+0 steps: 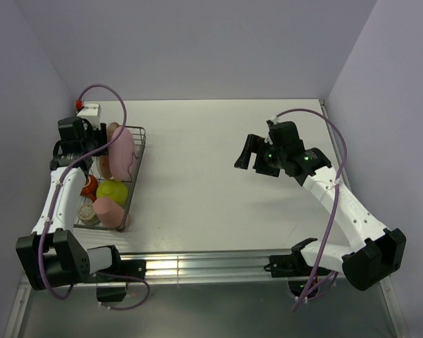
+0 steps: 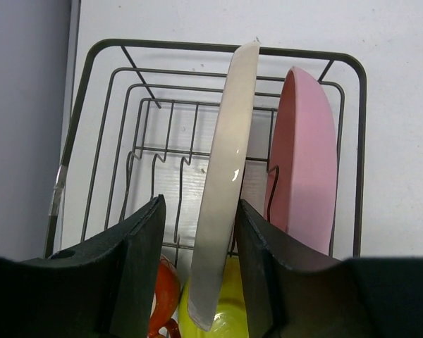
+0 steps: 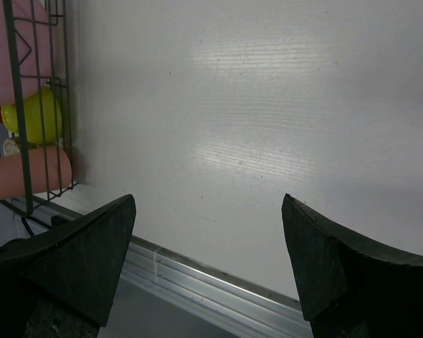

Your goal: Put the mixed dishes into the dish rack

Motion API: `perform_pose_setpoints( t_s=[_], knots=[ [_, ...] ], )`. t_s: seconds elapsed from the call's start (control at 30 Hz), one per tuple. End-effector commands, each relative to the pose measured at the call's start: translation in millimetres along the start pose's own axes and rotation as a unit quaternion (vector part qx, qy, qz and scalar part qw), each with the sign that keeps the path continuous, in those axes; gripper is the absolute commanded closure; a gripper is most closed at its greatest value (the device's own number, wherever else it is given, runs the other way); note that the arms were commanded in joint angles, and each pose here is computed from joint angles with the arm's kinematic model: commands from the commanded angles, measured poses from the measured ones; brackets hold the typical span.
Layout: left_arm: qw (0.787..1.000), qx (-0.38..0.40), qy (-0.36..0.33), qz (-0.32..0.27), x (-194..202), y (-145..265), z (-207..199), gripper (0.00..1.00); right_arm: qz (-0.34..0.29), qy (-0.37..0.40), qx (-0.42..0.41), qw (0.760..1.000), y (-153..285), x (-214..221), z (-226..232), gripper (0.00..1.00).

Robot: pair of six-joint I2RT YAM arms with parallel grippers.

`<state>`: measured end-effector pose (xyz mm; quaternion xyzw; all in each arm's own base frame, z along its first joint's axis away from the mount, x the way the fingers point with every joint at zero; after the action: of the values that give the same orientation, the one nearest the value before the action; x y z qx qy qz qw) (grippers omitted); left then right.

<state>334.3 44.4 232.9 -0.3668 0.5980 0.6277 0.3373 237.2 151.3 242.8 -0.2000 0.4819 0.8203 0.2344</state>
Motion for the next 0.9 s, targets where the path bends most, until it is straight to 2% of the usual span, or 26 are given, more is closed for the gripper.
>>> perform_pose_setpoints(
  t_s=[0.0,0.3,0.53,0.6,0.63,0.67,0.77,0.8,0.83,0.87],
  knots=[
    [0.999,-0.013,0.004,-0.049,-30.6,16.2,1.8,0.50,-0.020,0.004,-0.011,1.000,3.6,-5.3,1.8,0.09],
    [0.996,-0.003,0.006,-0.087,-58.3,39.4,-1.3,0.48,-0.021,0.004,-0.011,1.000,4.0,-5.5,1.8,0.09],
    [0.986,0.038,0.021,-0.158,-105.0,92.0,-14.2,0.48,-0.014,0.011,-0.014,1.000,-2.7,-3.8,0.6,0.08],
    [0.980,0.078,0.042,-0.178,-121.7,110.6,-26.1,0.46,-0.017,0.013,-0.019,1.000,-5.4,-3.1,0.4,0.08],
    [0.976,0.095,0.052,-0.190,-128.5,121.5,-30.8,0.37,-0.018,0.016,-0.022,0.999,-6.8,-2.5,0.0,0.08],
    [0.972,0.114,0.059,-0.197,-130.5,127.6,-36.3,0.35,-0.017,0.018,-0.025,0.999,-8.1,0.6,-1.1,0.08],
    [0.948,0.198,0.085,-0.232,-133.3,148.7,-59.0,0.35,-0.026,0.023,-0.047,0.998,-7.9,3.0,1.5,0.07],
    [0.937,0.225,0.110,-0.245,-133.7,161.6,-66.5,0.35,-0.035,0.025,-0.055,0.998,-7.4,0.9,3.5,0.07],
    [0.929,0.262,0.121,-0.232,-123.4,159.0,-75.8,0.35,-0.037,0.026,-0.061,0.997,-6.8,2.2,4.1,0.07],
    [0.915,0.288,0.127,-0.253,-128.5,165.9,-81.5,0.35,-0.041,0.028,-0.067,0.997,-4.6,4.3,4.1,0.07]
  ],
)
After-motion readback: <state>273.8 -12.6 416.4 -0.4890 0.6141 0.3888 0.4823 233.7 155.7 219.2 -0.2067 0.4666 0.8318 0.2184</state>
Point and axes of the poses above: each gripper's point midway between its finger pads, its own y axis back along the fingers, its own z axis along the line the jaws close on, x = y × z, the point moved 5 cm from there along y, back along the fingers, and after that the axes turned 5 degrees about y, right-handed, at the moved point
